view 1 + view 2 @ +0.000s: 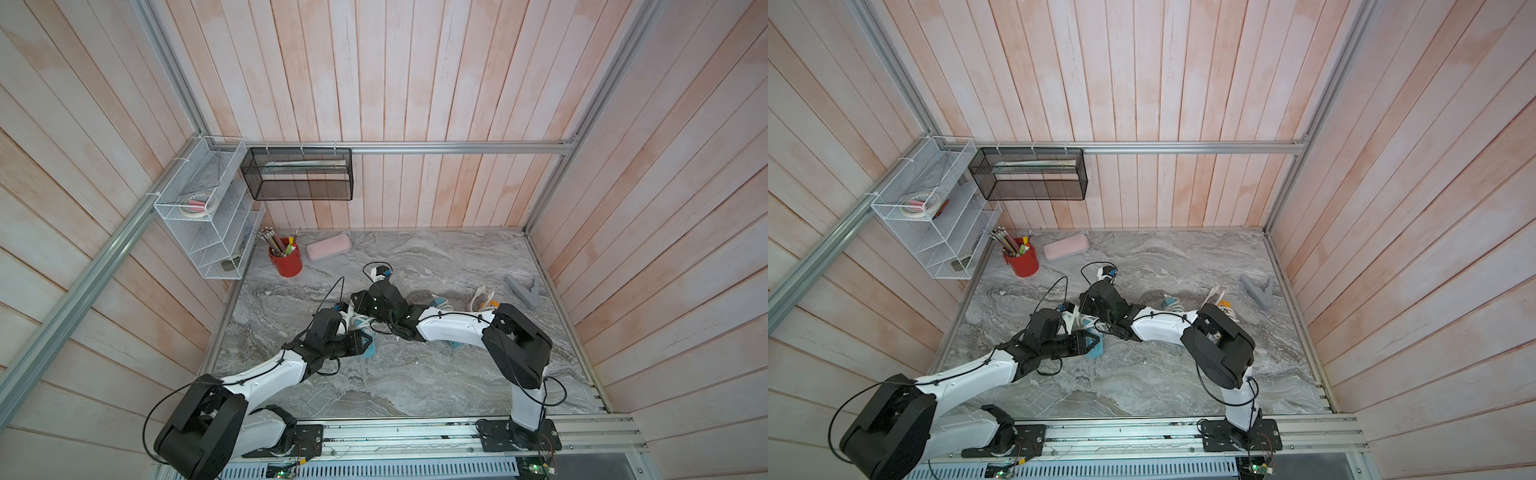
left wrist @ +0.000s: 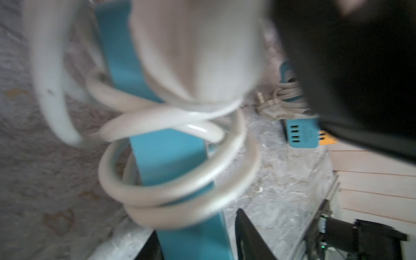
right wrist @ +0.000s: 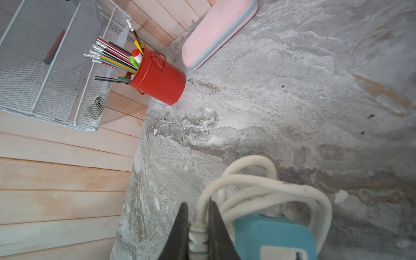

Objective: Wrap the cord around the power strip
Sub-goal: Adjust the power strip at the center of the board.

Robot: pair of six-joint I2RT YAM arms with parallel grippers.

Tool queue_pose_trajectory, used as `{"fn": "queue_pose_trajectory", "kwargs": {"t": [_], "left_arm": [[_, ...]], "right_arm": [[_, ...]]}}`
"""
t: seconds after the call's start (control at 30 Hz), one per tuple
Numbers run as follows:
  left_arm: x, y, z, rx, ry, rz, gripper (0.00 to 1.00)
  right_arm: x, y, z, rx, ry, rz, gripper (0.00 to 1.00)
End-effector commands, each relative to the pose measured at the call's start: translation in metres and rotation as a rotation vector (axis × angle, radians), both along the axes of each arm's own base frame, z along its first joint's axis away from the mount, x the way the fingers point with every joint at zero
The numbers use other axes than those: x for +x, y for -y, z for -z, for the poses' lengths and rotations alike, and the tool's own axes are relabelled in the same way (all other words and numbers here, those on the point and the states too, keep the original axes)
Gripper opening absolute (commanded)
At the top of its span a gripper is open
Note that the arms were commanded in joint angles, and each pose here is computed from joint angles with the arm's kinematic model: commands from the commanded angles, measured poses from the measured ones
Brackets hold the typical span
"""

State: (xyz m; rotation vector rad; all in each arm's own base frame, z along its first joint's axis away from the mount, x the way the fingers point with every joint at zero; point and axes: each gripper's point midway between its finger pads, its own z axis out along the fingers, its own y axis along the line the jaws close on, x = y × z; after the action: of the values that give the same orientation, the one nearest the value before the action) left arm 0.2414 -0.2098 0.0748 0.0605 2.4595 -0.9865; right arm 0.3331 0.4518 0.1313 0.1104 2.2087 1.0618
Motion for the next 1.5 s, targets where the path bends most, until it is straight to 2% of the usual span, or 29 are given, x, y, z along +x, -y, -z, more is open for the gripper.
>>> {"fn": "queue_pose_trajectory", "kwargs": {"t": [0.0,0.1,0.33,0.5,0.57,0.8,0.9,1.0,1.07,1.17,1.27,1.47], "left_arm": [[-0.004,0.006,-0.02,-0.094,0.075,0.023,0.51],[-0.008,0.001,-0.016,-0.106,0.06,-0.012,0.53],[-0.01,-0.032,-0.002,-0.004,-0.006,-0.133,0.57],[-0.01,-0.044,-0.007,0.005,-0.024,-0.18,0.72],[-0.009,-0.052,-0.012,0.035,-0.011,-0.202,0.75],[-0.004,-0.067,-0.02,-0.008,0.033,-0.255,0.67],[-0.005,-0.076,-0.02,-0.018,0.031,-0.276,0.67],[0.001,-0.089,-0.032,-0.037,0.066,-0.337,0.68],[0.006,-0.104,-0.037,-0.01,0.078,-0.415,0.68],[0.009,-0.108,-0.033,-0.016,0.063,-0.442,0.68],[0.007,-0.1,-0.022,-0.061,0.035,-0.421,0.63],[0.009,-0.101,-0.018,-0.062,0.05,-0.426,0.62]], "right_arm": [[-0.002,0.009,0.043,-0.093,-0.043,0.034,0.0],[-0.002,0.005,0.049,-0.117,-0.042,0.028,0.0],[-0.01,-0.004,0.055,-0.136,-0.05,0.017,0.0],[-0.01,-0.008,0.049,-0.156,-0.051,0.041,0.0],[-0.01,-0.01,0.046,-0.163,-0.046,0.053,0.0],[-0.012,-0.016,0.025,-0.147,-0.022,0.071,0.0],[-0.022,-0.023,0.012,-0.138,-0.001,0.062,0.0],[-0.035,-0.028,0.006,-0.135,0.006,0.055,0.0],[-0.04,-0.028,0.007,-0.14,0.005,0.06,0.01],[-0.044,-0.026,0.012,-0.157,-0.004,0.067,0.07],[-0.051,-0.022,0.013,-0.175,0.0,0.053,0.18],[-0.063,-0.014,0.015,-0.232,0.033,-0.02,0.36]]}}
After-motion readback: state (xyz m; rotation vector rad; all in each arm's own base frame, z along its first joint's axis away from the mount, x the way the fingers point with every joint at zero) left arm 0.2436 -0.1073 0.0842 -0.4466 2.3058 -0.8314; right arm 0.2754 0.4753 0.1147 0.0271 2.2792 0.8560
